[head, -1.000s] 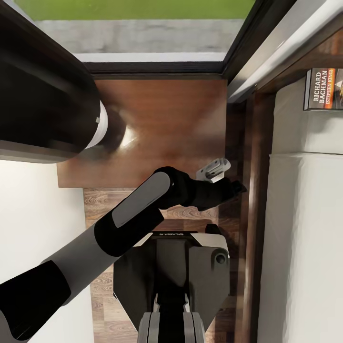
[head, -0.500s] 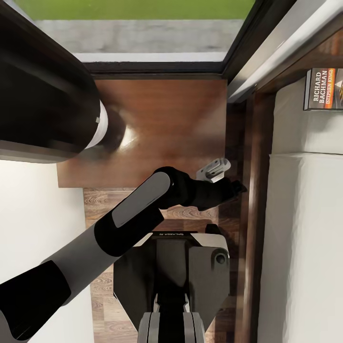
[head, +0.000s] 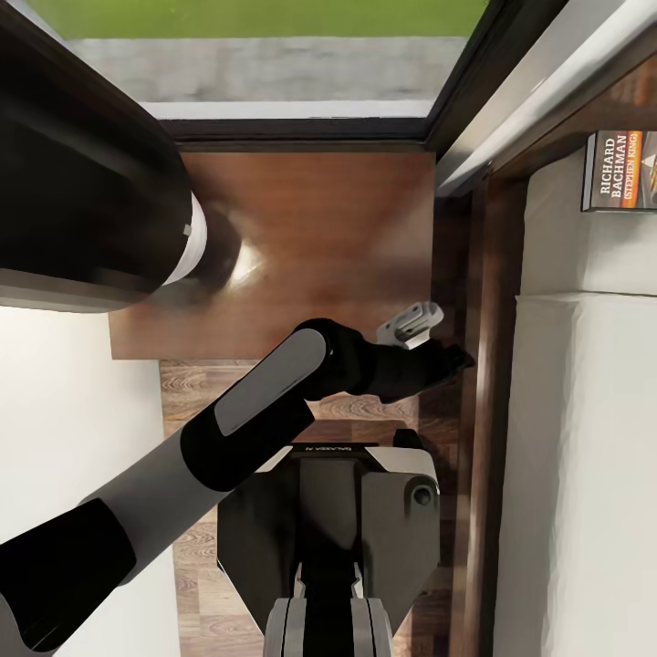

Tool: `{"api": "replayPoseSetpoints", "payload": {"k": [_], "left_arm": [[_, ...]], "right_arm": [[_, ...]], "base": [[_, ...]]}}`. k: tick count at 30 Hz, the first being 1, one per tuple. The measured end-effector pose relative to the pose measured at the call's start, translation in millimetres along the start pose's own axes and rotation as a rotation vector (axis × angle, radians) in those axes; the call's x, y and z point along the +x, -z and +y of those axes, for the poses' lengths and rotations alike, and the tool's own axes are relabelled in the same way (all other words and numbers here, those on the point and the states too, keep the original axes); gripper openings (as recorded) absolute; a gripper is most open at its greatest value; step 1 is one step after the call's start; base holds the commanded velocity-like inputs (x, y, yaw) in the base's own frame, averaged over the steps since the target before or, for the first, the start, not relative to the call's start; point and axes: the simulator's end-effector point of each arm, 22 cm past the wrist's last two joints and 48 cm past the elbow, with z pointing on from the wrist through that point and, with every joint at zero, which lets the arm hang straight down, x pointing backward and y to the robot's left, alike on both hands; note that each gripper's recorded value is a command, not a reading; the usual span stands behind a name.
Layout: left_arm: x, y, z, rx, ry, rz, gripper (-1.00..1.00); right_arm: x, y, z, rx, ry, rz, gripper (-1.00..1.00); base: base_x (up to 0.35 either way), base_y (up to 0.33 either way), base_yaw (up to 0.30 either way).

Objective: In the bedroom, move the book from the bed onto either nightstand, and place the two sandals side by side next to the bed.

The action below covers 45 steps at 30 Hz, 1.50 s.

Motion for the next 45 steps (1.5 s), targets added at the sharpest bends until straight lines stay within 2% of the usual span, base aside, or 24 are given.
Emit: {"api": "replayPoseSetpoints", "payload": {"k": [10, 17, 25, 34, 40, 41, 42, 44, 45], "left_arm": [[-7.8, 4.6, -7.1, 0.018, 0.003, -0.014, 1.0], [-22.5, 12.5, -15.8, 0.035, 0.005, -0.041, 1.0], [-36.0, 19.9, -24.1, 0.045, -0.005, -0.067, 1.0], [-48.9, 28.2, -36.0, 0.056, -0.031, -0.094, 1.0], [-69.9, 41.5, -53.7, 0.068, -0.075, -0.146, 1.0], [-77.1, 45.3, -58.1, 0.069, -0.088, -0.167, 1.0], [-94.9, 54.7, -67.0, 0.068, -0.117, -0.222, 1.0], [-116.8, 67.7, -77.7, 0.066, -0.15, -0.29, 1.0], [-117.2, 67.8, -77.9, 0.066, -0.15, -0.291, 1.0]], "right_arm": [[-39.8, 21.7, 12.8, -0.027, 0.007, -0.006, 1.0], [-55.2, 37.1, 19.1, -0.035, -0.009, 0.023, 1.0], [-68.3, 56.1, 14.1, -0.025, -0.035, 0.049, 1.0], [-70.5, 65.9, 6.9, -0.014, -0.045, 0.063, 1.0], [-57.5, 75.5, -6.3, -0.002, -0.049, 0.102, 1.0], [-52.8, 78.5, -10.1, -0.001, -0.049, 0.115, 1.0], [-43.7, 84.2, -15.5, -0.006, -0.049, 0.139, 1.0], [-36.2, 89.0, -18.9, -0.015, -0.051, 0.158, 1.0], [-36.0, 89.0, -18.8, -0.016, -0.051, 0.158, 1.0]], "base": [[0.0, 0.0, 0.0], [0.0, 0.0, 0.0], [0.0, 0.0, 0.0], [0.0, 0.0, 0.0], [0.0, 0.0, 0.0], [0.0, 0.0, 0.0], [0.0, 0.0, 0.0], [0.0, 0.0, 0.0], [0.0, 0.0, 0.0]]}}
